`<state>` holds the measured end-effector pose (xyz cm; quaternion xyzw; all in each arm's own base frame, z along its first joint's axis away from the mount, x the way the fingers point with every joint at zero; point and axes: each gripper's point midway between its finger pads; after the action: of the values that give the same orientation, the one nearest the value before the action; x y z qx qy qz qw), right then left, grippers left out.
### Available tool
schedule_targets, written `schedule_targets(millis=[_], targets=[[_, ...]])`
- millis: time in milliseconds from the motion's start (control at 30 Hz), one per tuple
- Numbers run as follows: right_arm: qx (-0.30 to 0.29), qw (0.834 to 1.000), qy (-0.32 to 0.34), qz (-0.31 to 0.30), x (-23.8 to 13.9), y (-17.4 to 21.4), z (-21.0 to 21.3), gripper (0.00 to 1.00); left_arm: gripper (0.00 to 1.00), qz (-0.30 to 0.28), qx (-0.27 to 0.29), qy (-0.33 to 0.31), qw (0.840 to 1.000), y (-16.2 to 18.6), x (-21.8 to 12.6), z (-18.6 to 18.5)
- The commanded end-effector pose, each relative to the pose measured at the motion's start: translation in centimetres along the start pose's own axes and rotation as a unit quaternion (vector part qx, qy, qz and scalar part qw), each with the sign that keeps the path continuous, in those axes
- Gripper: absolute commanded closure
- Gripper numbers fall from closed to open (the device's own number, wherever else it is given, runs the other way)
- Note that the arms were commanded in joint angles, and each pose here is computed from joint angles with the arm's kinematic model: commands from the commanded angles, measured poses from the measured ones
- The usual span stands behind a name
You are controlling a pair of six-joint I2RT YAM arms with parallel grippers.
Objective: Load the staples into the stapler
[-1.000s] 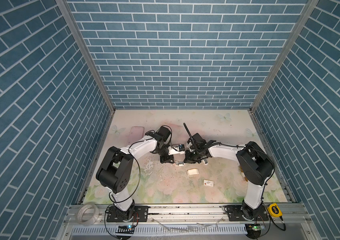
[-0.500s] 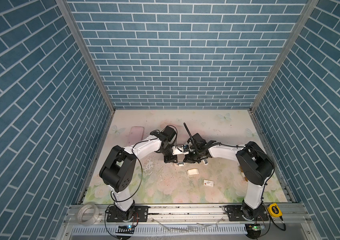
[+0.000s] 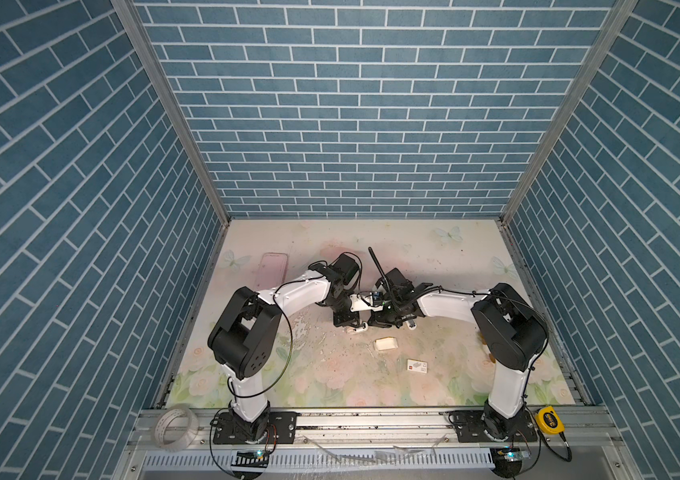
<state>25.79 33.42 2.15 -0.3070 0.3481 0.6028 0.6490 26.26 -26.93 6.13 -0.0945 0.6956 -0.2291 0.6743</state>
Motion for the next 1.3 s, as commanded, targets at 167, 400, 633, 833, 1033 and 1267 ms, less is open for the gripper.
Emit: schedule_targets(millis=[167,400,633,833,1033,1267], targets=[[0.021,0.999,0.037,-0.025,-1.0,-0.4,-2.1,0.96,0.92,0.012,-0.002,0.045,0.999,-0.2,1.0,-1.8],[0.02,0.998,0.041,-0.05,-2.7,-1.2,-2.2,0.96,0.92,0.02,-0.001,0.047,0.999,-0.2,1.2,-1.7],[0.018,0.995,0.055,-0.077,-4.4,-2.0,-2.7,0.96,0.93,0.019,-0.001,0.045,0.999,-0.4,1.2,-1.6],[0.01,0.991,0.088,-0.097,-6.4,-2.7,-3.4,0.96,0.93,0.023,-0.001,0.045,0.999,-0.5,1.2,-1.4],[0.019,0.989,0.094,-0.11,-7.8,-3.3,-4.2,0.96,0.94,0.028,0.0,0.046,0.999,-0.5,1.5,-1.5],[0.012,0.987,0.084,-0.134,-10.7,-4.3,-3.6,0.96,0.93,0.03,-0.001,0.044,0.999,-0.6,1.6,-1.4]])
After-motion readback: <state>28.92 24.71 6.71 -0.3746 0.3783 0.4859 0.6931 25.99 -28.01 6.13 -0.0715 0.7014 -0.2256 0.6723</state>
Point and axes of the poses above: each gripper's point midway between its finger pads, its own x axis out along the fingers, its own z axis along the line the jaws close on, y = z × x, and after that the axes turned 15 degrees about x, right-handed
